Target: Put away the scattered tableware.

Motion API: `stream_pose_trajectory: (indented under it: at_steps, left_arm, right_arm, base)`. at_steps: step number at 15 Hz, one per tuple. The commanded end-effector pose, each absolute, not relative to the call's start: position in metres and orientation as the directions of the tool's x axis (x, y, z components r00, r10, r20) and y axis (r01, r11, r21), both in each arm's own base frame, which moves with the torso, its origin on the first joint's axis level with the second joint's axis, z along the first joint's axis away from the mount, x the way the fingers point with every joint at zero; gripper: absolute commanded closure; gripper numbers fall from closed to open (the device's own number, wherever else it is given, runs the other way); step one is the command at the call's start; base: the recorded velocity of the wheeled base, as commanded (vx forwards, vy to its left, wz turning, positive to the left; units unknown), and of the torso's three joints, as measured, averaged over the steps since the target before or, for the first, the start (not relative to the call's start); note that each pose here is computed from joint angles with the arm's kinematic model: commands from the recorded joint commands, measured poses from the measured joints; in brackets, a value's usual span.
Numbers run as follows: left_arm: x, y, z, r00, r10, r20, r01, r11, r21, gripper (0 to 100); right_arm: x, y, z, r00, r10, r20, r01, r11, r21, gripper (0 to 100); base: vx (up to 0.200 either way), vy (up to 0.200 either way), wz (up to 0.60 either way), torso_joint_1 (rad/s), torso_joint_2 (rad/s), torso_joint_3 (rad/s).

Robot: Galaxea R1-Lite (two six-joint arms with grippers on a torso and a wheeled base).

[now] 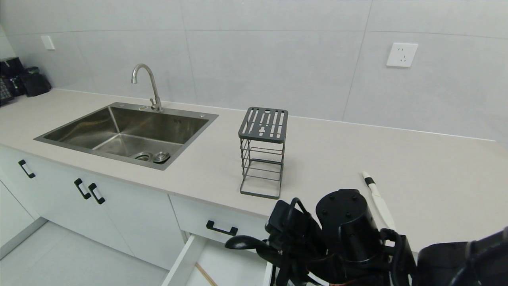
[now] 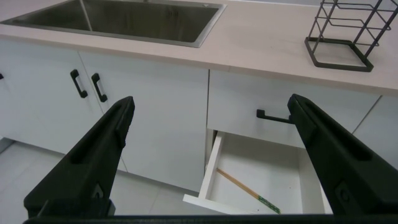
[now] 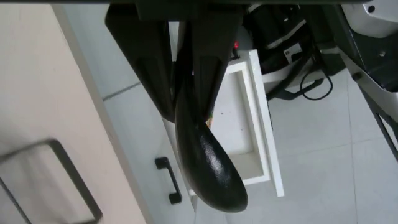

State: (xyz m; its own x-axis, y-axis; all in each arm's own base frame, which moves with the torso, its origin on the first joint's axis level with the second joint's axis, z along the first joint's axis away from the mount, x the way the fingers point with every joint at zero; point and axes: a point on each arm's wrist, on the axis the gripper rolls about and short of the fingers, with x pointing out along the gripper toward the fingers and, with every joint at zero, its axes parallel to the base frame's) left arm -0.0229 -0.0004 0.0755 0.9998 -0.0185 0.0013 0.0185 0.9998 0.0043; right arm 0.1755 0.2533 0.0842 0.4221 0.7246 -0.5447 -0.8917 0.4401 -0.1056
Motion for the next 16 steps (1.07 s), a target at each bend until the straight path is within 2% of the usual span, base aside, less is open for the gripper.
stream_pose_trajectory:
  at_steps: [1,4,7,11,16]
  left_arm:
    - [-0.023,0.000,0.075,1.000,-0.018,0.000,0.018,1.000,0.005,0]
    - [-0.023,0.000,0.075,1.000,-0.020,0.000,0.020,1.000,0.005,0]
    - [-0.023,0.000,0.075,1.000,-0.018,0.000,0.018,1.000,0.005,0]
    - [-0.023,0.000,0.075,1.000,-0.020,0.000,0.020,1.000,0.005,0]
    - [-0.023,0.000,0.075,1.000,-0.018,0.000,0.018,1.000,0.005,0]
  right_arm:
    - [0.179,0.268,0.065,0.401,0.712,-0.576,-0.910,0.380,-0.165,100]
    - [0.180,0.275,0.066,0.412,0.743,-0.527,-0.910,0.368,-0.193,100]
    - [0.173,0.281,0.059,0.380,0.744,-0.549,-0.924,0.336,-0.184,100]
    - [0.170,0.302,0.066,0.355,0.783,-0.510,-0.935,0.302,-0.188,100]
    - [0.180,0.322,0.064,0.354,0.781,-0.514,-0.931,0.349,-0.112,100]
  base:
    - [0.000,0.000,0.00,0.000,0.00,0.000]
    - [0.000,0.000,0.00,0.000,0.00,0.000]
    - [0.000,0.000,0.60,0.002,0.00,0.004]
    - [0.000,0.000,0.00,0.000,0.00,0.000]
    - [0.000,0.000,0.00,-0.025,0.05,0.025]
